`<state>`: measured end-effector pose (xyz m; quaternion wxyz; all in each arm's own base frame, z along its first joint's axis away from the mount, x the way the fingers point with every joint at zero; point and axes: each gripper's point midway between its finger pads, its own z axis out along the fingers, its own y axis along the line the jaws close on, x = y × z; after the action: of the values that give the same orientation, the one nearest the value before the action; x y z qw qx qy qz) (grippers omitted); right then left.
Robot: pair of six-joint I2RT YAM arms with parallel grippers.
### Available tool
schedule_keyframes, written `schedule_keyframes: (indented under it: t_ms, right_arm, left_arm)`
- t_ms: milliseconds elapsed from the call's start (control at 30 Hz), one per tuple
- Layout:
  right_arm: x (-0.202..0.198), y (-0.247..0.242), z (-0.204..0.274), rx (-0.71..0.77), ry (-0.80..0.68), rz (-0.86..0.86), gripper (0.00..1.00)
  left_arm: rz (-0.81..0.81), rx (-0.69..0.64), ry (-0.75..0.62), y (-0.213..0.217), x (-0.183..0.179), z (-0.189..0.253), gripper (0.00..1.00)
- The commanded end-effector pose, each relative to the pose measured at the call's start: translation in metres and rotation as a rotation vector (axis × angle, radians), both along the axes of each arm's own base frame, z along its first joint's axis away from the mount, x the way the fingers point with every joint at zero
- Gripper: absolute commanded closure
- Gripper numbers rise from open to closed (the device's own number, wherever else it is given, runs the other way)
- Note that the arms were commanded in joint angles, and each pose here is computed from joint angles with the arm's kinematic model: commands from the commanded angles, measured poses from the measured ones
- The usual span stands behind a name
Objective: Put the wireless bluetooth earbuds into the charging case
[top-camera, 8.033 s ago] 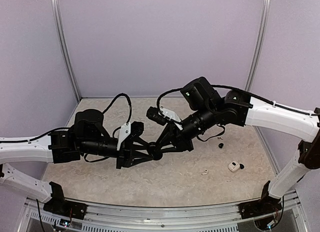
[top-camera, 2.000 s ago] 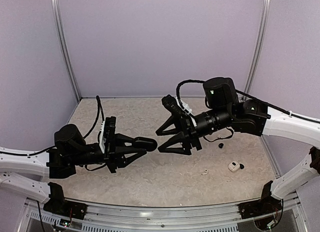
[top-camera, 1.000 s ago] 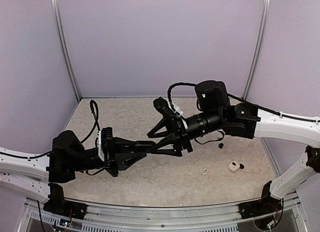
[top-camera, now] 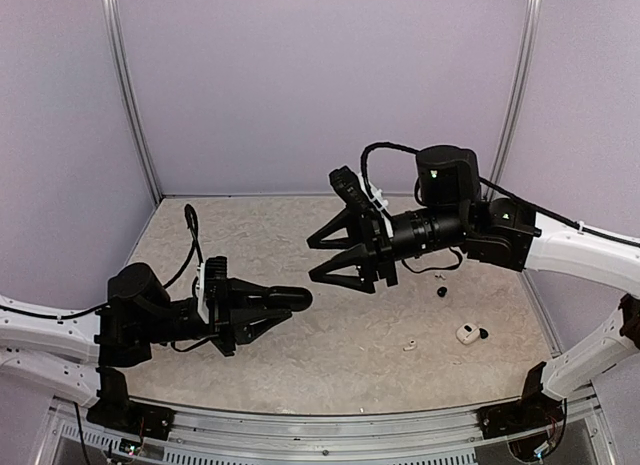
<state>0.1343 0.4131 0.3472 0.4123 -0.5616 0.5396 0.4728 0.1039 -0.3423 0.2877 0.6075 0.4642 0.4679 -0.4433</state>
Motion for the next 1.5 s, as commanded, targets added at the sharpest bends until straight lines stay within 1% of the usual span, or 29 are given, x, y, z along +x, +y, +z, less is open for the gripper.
schedule_keyframes:
  t_ms: [0, 233, 400, 700, 800, 1000, 1467]
  right_arm:
    - [-0.018, 0.004, -0.004, -0.008, -0.034, 0.051, 0.36]
    - [-0.012, 0.014, -0.016, -0.046, -0.039, 0.033, 0.38]
    - [-0.006, 0.020, -0.028, -0.100, -0.045, -0.001, 0.39]
    - [0.001, 0.022, -0.030, -0.118, -0.047, -0.033, 0.40]
    - [0.005, 0.019, -0.024, -0.109, -0.048, -0.055, 0.41]
    - [0.003, 0.016, -0.011, -0.070, -0.021, -0.040, 0.43]
    - [0.008, 0.013, -0.010, -0.061, -0.004, -0.050, 0.46]
  left_arm:
    - [-0.005, -0.073, 0.032, 0.007, 0.003, 0.015, 1.00]
    - [-0.025, -0.089, 0.036, 0.008, 0.001, 0.020, 1.00]
    - [-0.025, -0.098, 0.039, 0.008, 0.002, 0.022, 1.00]
    - [-0.038, -0.089, 0.031, 0.007, 0.000, 0.019, 1.00]
    - [-0.042, -0.076, 0.023, 0.007, -0.001, 0.016, 1.00]
    - [-0.050, -0.056, 0.013, 0.003, -0.003, 0.012, 1.00]
    - [-0.050, -0.046, 0.015, 0.001, -0.003, 0.008, 1.00]
